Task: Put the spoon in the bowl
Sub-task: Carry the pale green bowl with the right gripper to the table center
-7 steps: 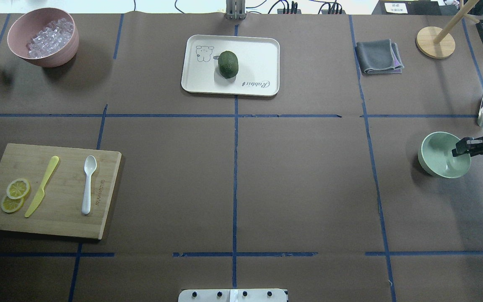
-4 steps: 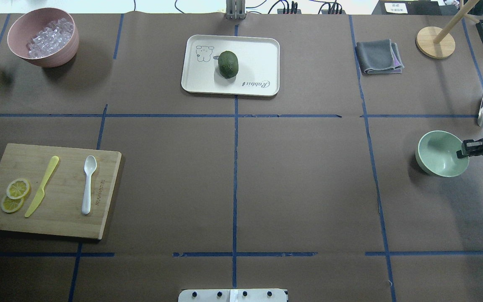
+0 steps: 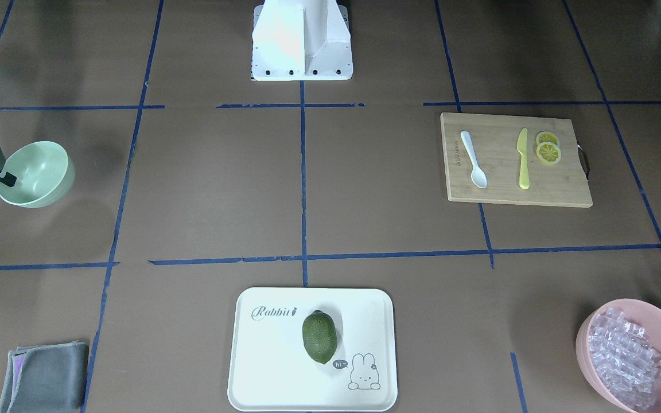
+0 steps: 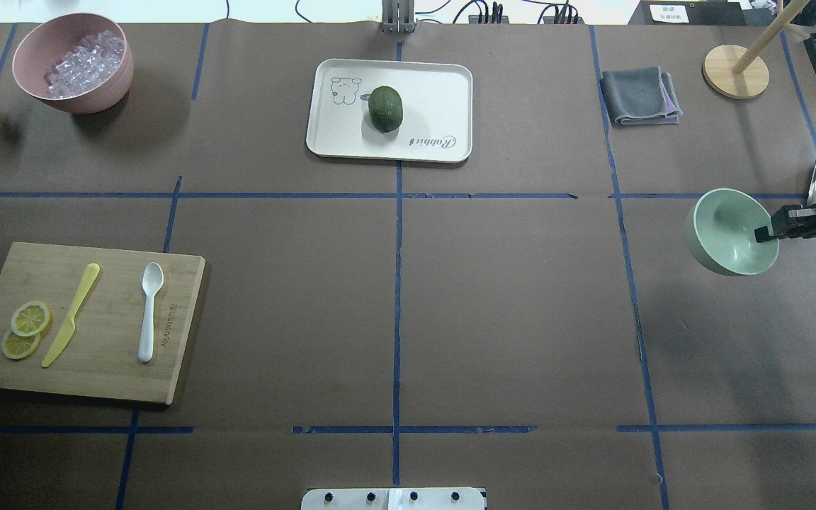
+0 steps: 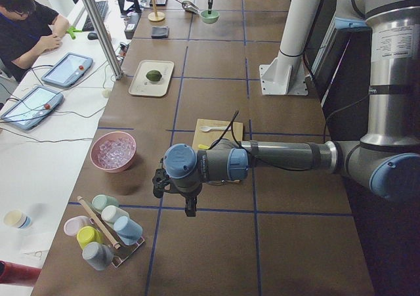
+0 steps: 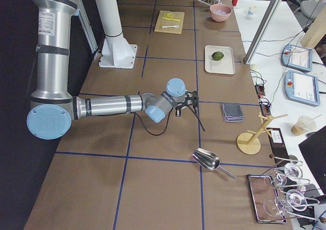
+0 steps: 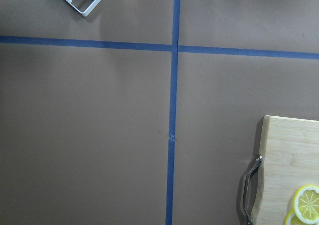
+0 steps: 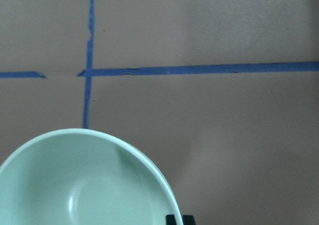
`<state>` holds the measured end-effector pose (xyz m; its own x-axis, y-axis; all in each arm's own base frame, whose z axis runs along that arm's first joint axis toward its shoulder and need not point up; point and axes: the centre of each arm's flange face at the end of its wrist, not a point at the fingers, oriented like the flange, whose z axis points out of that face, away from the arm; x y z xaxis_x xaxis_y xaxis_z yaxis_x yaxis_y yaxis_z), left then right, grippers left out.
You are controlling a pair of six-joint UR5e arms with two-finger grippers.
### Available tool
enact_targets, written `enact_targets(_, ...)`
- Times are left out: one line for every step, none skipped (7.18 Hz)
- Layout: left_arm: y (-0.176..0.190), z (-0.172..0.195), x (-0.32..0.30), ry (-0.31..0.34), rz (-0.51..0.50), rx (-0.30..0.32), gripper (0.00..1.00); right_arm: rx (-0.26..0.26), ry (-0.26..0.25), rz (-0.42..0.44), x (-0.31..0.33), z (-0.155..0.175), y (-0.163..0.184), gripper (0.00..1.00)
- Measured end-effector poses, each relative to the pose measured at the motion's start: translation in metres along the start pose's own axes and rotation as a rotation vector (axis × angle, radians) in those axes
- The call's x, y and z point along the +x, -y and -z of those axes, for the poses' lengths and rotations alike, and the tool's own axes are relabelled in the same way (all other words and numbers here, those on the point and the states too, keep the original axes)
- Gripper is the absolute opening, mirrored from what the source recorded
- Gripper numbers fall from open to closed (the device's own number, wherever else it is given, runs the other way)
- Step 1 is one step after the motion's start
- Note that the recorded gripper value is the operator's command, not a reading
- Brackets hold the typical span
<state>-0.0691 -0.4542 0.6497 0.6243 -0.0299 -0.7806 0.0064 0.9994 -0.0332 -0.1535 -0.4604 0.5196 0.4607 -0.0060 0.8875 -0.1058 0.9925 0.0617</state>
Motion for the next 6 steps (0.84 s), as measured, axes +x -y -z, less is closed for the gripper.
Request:
enact_targets(0.000,0.000,0.000,0.000,0.000,0.000,1.00,0.001,0.027,-0.044,-0.051,0.004,0.015,0.00)
enact_targets(0.000,0.000,0.000,0.000,0.001,0.000,1.00,-0.014,0.032,-0.081,-0.111,0.002,0.026,0.00)
enact_targets(0.000,0.000,0.000,0.000,0.001,0.000,1.00,-0.026,0.004,-0.103,-0.176,-0.002,0.032,0.00)
enact_targets(0.000,0.000,0.000,0.000,0.001,0.000,1.00,-0.032,-0.048,-0.110,-0.247,-0.015,0.026,0.00)
enact_targets(0.000,0.000,0.000,0.000,0.002,0.000,1.00,-0.033,-0.090,-0.129,-0.312,-0.042,0.005,0.00)
enact_targets(0.000,-0.001,-0.001,0.000,0.003,-0.001,1.00,-0.019,-0.114,-0.156,-0.364,-0.075,-0.022,0.00)
